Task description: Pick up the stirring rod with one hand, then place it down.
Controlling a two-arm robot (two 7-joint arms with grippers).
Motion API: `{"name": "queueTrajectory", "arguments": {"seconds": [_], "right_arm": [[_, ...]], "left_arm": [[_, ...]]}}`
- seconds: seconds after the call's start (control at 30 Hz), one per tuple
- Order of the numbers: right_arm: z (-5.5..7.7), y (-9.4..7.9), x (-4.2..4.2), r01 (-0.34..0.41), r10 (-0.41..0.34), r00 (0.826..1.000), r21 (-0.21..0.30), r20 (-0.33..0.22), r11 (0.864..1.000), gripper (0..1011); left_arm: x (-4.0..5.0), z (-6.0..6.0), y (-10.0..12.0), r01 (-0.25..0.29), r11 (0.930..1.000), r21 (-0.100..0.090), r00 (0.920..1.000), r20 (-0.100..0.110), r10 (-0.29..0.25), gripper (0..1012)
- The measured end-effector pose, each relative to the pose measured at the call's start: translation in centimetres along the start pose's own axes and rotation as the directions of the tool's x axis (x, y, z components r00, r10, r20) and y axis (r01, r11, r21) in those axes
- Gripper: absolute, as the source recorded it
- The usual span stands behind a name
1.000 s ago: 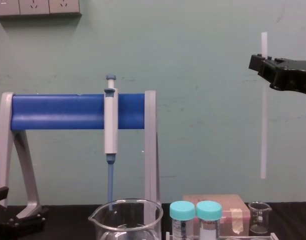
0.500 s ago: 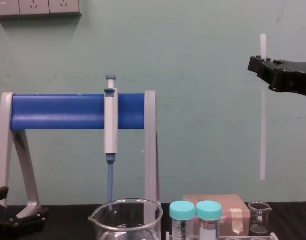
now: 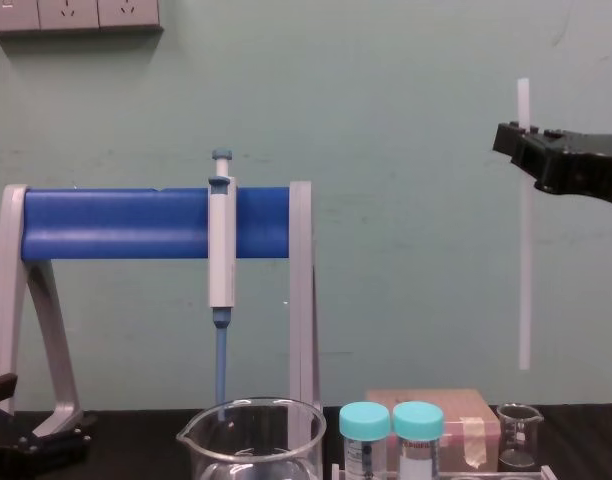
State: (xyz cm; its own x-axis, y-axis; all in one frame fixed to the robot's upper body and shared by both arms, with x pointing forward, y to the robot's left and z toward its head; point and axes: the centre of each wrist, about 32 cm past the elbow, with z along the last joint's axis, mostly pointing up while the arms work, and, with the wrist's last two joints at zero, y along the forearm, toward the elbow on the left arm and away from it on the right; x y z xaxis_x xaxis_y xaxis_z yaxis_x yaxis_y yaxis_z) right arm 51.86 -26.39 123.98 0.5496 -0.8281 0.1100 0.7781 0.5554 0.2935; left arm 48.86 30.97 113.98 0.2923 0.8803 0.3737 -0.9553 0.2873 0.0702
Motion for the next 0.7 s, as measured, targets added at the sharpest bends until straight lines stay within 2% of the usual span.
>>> {"name": "queueTrajectory", "arguments": {"seconds": [0.47,0.7], "right_arm": [[-1.8,-1.2,-1.28,-0.041,0.038,0.999,-0.105,-0.038,0.994,72],[-2.6,-1.6,-1.45,-0.036,0.032,0.999,-0.141,-0.033,0.989,73]], "left_arm": [[0.0,0.0,0.0,0.0,1.0,0.0,1.0,0.0,0.0,1000],[0.0,0.0,0.0,0.0,1.0,0.0,1.0,0.0,0.0,1000]]}}
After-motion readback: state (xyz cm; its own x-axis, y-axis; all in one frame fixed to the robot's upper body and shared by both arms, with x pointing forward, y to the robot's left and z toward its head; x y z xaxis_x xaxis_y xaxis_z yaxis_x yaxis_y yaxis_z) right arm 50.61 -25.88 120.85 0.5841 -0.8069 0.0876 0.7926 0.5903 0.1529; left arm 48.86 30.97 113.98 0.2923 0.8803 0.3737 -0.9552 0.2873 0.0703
